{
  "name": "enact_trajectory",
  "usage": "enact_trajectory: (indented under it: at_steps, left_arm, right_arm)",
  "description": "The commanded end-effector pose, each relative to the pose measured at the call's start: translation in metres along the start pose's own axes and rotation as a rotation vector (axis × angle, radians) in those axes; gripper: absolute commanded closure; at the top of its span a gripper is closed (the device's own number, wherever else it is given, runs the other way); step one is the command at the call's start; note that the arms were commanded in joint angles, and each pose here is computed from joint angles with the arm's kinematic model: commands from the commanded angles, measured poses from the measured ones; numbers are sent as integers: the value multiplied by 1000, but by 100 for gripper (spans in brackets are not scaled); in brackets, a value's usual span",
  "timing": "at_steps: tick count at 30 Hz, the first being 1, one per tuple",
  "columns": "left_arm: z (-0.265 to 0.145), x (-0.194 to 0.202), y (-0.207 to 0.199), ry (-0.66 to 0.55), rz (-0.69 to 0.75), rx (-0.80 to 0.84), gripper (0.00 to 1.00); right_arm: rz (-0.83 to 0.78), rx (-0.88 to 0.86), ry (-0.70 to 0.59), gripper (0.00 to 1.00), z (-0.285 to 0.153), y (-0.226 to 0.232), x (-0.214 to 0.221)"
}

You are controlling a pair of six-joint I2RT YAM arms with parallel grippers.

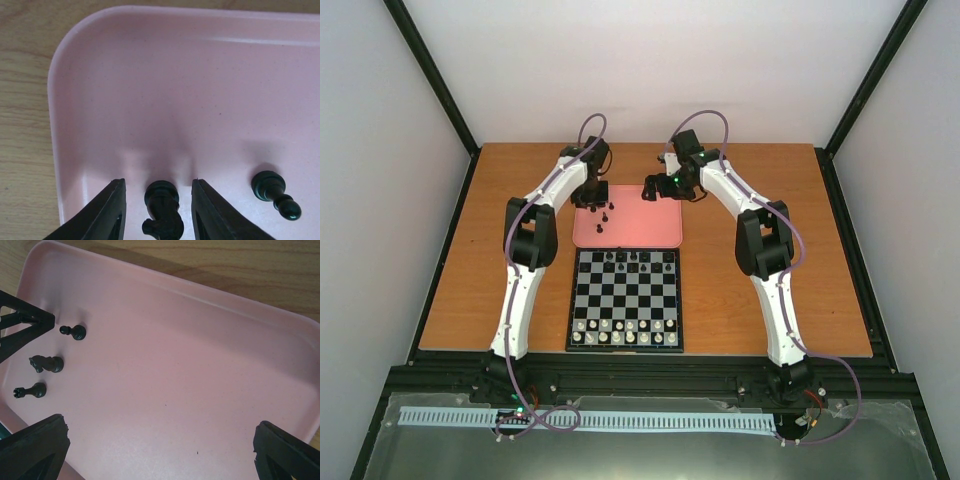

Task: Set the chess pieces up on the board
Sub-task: Pick up the chess piece from the storage box.

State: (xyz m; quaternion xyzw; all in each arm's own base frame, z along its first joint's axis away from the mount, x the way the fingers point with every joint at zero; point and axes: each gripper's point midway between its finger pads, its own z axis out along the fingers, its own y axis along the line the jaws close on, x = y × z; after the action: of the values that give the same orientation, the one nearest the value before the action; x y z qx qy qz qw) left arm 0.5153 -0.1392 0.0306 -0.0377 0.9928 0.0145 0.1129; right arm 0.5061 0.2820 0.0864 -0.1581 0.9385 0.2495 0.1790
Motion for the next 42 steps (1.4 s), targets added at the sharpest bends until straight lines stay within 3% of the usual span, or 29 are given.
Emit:
enact_trajectory:
  at_steps: [1, 6, 14, 21, 27, 28, 31, 42]
  left_arm:
    - [-14, -14, 4, -45, -1, 18, 63]
    - [-15, -13, 4, -42, -4, 17, 82]
    - [-18, -13, 3, -40, -5, 24, 94]
    - [-48, -15, 5, -55, -10, 29, 94]
    - [-97, -8, 0, -74, -45, 111, 95]
    - [-123, -3, -5, -92, -58, 154, 95]
    - [-152, 8, -16, -110, -36, 188, 95]
    - [-199, 90, -126, -15, 151, 471, 95]
  right_arm:
    - [-23, -8, -34, 0, -14, 10, -11]
    - [-24, -9, -33, 0, -13, 10, -11]
    - [-22, -14, -30, 0, -11, 11, -10]
    - [-25, -9, -29, 0, -13, 9, -10]
    - [-25, -6, -36, 0, -15, 10, -12]
    - [-27, 8, -41, 0, -17, 9, -13]
    - [-28, 19, -45, 0, -19, 8, -14]
    - [-11, 102, -67, 0, -27, -4, -18]
